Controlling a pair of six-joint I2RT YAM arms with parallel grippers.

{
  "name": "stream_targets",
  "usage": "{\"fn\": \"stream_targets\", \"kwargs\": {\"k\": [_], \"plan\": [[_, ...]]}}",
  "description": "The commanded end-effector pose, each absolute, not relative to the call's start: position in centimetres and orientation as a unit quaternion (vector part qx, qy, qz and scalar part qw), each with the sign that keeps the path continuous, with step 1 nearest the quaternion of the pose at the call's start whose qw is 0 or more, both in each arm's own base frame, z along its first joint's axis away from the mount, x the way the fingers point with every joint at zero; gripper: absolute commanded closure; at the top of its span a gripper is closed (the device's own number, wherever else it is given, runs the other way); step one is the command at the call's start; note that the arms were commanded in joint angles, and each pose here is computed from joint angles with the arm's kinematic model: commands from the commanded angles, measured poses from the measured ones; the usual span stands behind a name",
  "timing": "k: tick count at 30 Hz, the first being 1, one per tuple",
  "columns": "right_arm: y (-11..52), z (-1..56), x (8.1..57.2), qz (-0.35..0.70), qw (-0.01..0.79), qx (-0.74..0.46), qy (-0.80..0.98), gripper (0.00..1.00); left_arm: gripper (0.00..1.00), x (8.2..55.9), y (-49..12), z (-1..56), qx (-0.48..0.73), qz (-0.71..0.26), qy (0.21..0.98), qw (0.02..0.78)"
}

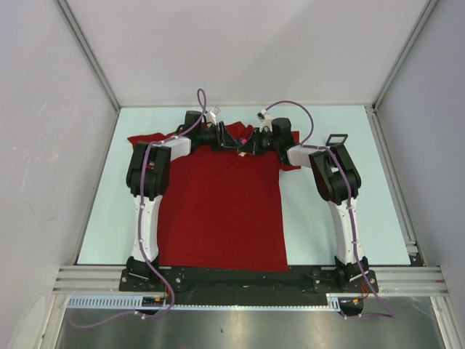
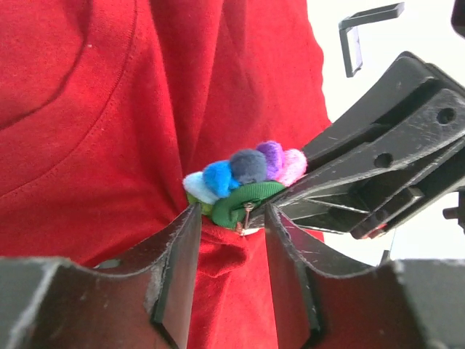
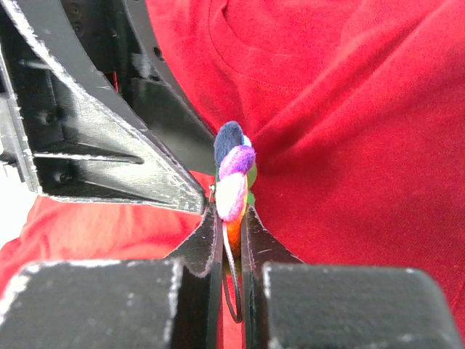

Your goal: Remove the brooch from the garment

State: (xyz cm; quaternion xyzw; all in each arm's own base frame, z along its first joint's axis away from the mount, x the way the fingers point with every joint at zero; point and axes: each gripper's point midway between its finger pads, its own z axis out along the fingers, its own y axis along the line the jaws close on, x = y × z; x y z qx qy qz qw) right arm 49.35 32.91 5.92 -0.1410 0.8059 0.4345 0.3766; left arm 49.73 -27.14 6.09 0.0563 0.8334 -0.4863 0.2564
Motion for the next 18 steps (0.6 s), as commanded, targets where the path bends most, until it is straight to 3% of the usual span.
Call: {"fn": "stream_targets", "kwargs": {"k": [1,6,13,18], "plan": [[34.3,7.4,48.8,0.463,0.385,-0.166,0.781,1.00,0.54,51.0,-26.6,9.0,0.081,-0.468,0.827,0.302],[34.5,7.8,48.8,0.467,0.388,-0.169,0.777,1.00,0.54,51.2,-26.8,8.9,0.082,-0.472,0.826,0.299],[34.1,7.7,49.0,0.467,0.390,-0.160,0.777,1.00,0.62,50.6,-27.1,9.0,0.090,-0.481,0.822,0.293],[34.0,7.6,49.1,0.474,0.386,-0.154,0.777,1.00,0.59,50.1,-27.2,9.1,0.092,-0.490,0.817,0.291]]}}
